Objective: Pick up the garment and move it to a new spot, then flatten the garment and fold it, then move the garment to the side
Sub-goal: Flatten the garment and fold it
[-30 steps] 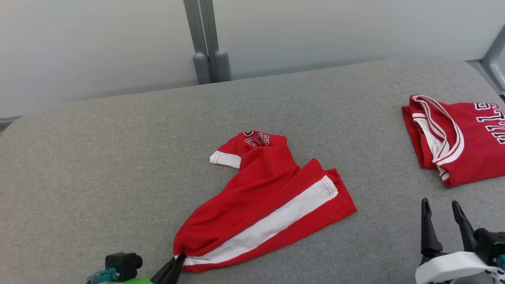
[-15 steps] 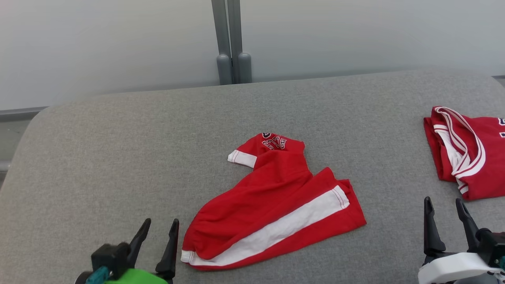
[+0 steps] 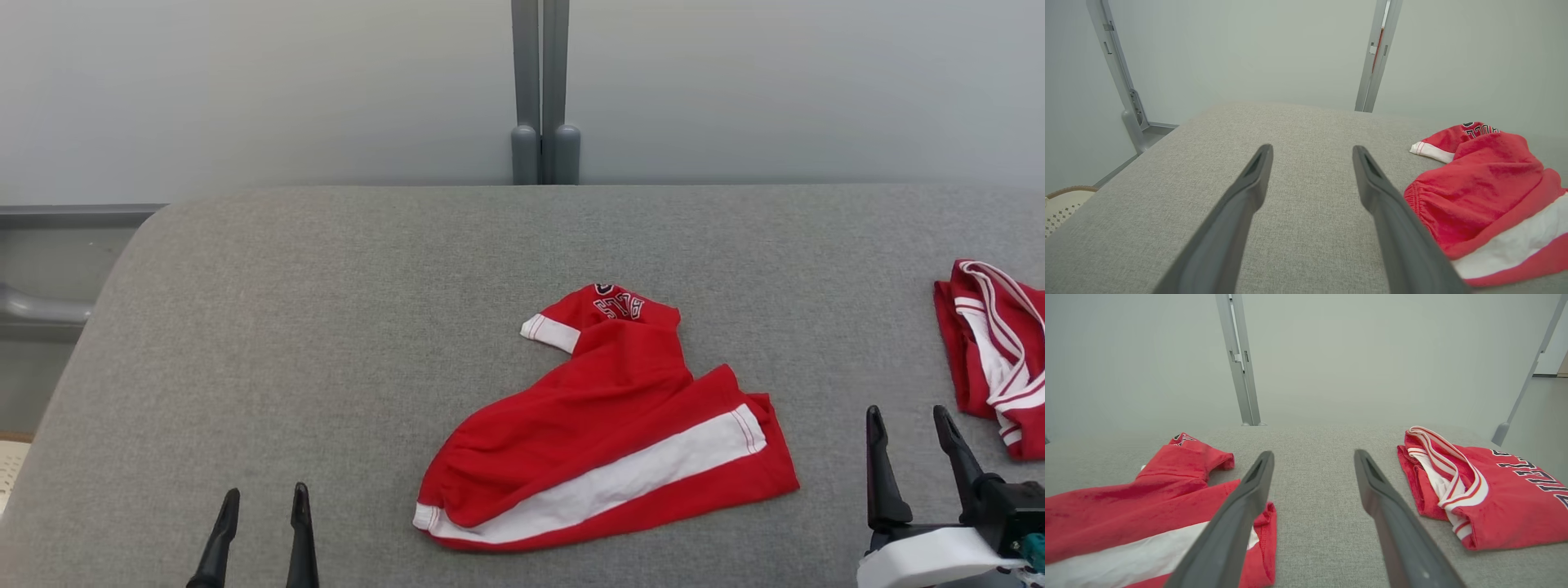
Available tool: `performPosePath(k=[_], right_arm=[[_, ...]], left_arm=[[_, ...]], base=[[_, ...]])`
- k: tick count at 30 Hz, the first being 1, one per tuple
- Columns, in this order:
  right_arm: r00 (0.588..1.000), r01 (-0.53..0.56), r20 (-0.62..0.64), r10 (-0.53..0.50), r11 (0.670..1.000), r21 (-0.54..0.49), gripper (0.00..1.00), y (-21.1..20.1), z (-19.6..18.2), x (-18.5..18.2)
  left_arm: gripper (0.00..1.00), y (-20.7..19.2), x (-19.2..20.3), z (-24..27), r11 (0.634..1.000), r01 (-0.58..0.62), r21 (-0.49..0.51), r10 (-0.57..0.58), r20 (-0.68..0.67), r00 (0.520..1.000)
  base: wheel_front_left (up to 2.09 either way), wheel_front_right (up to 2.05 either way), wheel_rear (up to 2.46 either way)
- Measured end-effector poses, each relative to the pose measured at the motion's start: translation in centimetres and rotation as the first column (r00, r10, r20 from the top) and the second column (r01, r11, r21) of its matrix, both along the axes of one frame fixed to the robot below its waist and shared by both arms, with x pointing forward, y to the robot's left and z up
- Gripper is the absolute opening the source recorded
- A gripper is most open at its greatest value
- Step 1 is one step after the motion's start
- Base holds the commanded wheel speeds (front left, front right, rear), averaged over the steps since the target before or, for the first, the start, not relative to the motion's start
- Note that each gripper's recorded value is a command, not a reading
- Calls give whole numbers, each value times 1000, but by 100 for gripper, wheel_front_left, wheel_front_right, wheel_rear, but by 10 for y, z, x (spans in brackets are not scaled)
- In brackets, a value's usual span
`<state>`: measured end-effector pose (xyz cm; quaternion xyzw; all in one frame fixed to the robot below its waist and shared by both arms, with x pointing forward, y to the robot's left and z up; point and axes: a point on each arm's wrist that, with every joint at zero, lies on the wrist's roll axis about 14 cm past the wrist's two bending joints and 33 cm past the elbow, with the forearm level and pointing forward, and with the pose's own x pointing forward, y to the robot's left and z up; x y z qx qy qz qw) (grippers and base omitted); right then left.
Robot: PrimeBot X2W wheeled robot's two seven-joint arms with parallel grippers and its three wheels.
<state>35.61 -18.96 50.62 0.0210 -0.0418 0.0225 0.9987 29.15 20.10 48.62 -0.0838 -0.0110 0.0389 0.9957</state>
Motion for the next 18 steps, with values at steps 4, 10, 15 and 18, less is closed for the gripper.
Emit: performPosePath(k=[4, 10, 15, 18], right_arm=[[997, -78, -29, 77, 997, -19, 100, 25, -9, 2], [994, -102, -34, 102, 995, -13, 100, 33, -11, 2], [994, -103, -34, 103, 995, -12, 100, 34, -10, 2], [994, -102, -34, 102, 995, -11, 100, 33, -11, 1]], left_arm=[[100, 3, -7, -6, 1000, 14, 18, -14, -14, 1000], [100, 13, -10, -4, 1000, -13, 23, 13, -5, 1000], [100, 13, -10, -4, 1000, -9, 25, 9, -5, 1000], [100, 13, -9, -5, 1000, -6, 27, 6, -6, 1000]], base=[[0, 0, 0], [0, 0, 0], [0, 0, 0], [0, 0, 0]])
